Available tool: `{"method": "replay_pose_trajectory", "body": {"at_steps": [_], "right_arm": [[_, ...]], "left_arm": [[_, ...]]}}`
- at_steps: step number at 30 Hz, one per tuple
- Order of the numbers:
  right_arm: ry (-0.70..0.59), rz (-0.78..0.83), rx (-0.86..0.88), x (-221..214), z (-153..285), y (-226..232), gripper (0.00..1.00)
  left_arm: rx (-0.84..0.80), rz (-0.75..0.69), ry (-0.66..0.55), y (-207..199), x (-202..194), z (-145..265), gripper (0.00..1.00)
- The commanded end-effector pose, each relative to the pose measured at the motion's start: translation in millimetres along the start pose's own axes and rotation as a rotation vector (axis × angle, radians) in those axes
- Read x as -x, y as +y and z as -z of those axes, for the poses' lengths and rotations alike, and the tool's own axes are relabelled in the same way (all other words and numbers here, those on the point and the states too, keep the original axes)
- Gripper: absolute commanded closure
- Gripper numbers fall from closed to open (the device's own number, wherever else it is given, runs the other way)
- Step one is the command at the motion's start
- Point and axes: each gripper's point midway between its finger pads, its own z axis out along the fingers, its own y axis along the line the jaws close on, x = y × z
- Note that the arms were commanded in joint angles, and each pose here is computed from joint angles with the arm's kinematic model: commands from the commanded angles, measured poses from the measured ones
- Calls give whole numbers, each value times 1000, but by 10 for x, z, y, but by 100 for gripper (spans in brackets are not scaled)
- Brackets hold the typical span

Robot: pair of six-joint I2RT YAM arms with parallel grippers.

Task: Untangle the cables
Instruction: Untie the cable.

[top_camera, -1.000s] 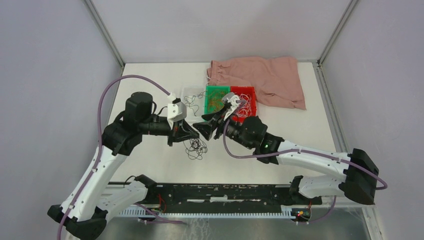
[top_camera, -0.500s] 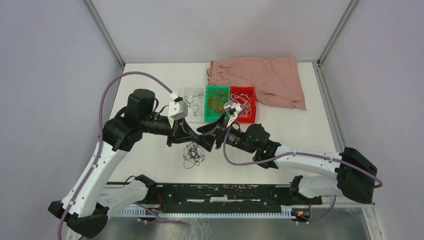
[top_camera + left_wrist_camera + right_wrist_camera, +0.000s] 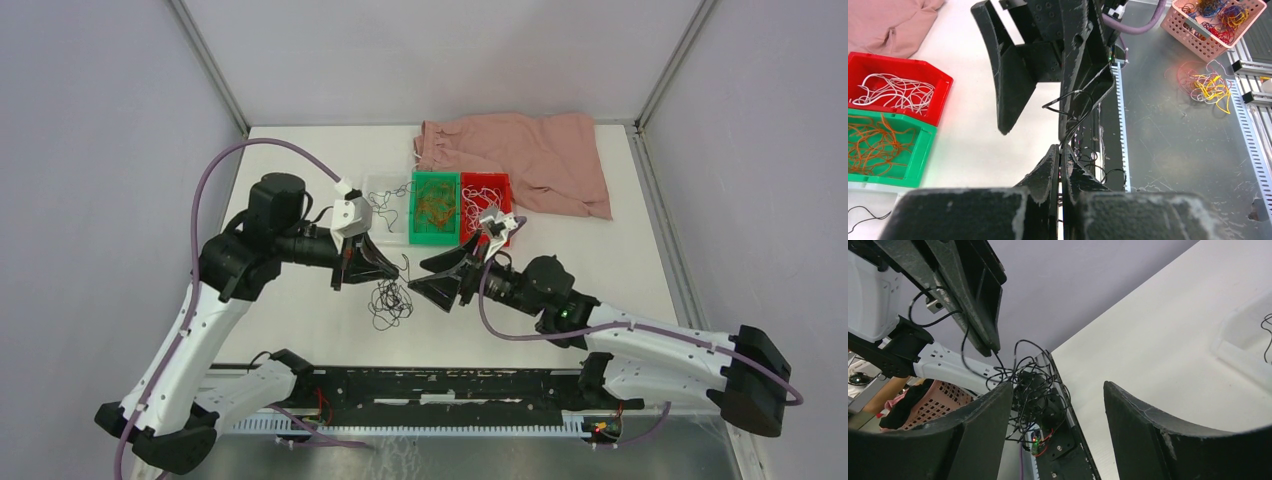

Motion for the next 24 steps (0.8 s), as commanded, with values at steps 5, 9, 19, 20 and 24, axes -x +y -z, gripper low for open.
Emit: {"method": "replay_pose_trajectory", "body": {"at_steps": [5, 9, 19, 20, 24], "right_arm": [[-23, 79, 74, 206, 163, 233, 25], [-44, 91, 88, 291, 108, 284, 25], [-221, 16, -6, 658, -239, 130, 28], [-229, 10, -14, 666, -267, 106, 28], [-222, -13, -8, 630, -386, 86, 28]], "left_arm": [[-4, -56, -31, -5, 173, 27, 97], [6, -53, -33, 17, 184, 25, 97], [-40, -23, -38, -69, 167, 14, 97], [-44, -23, -38, -76, 166, 15, 97], [-56, -27, -41, -96, 176, 15, 97]]}}
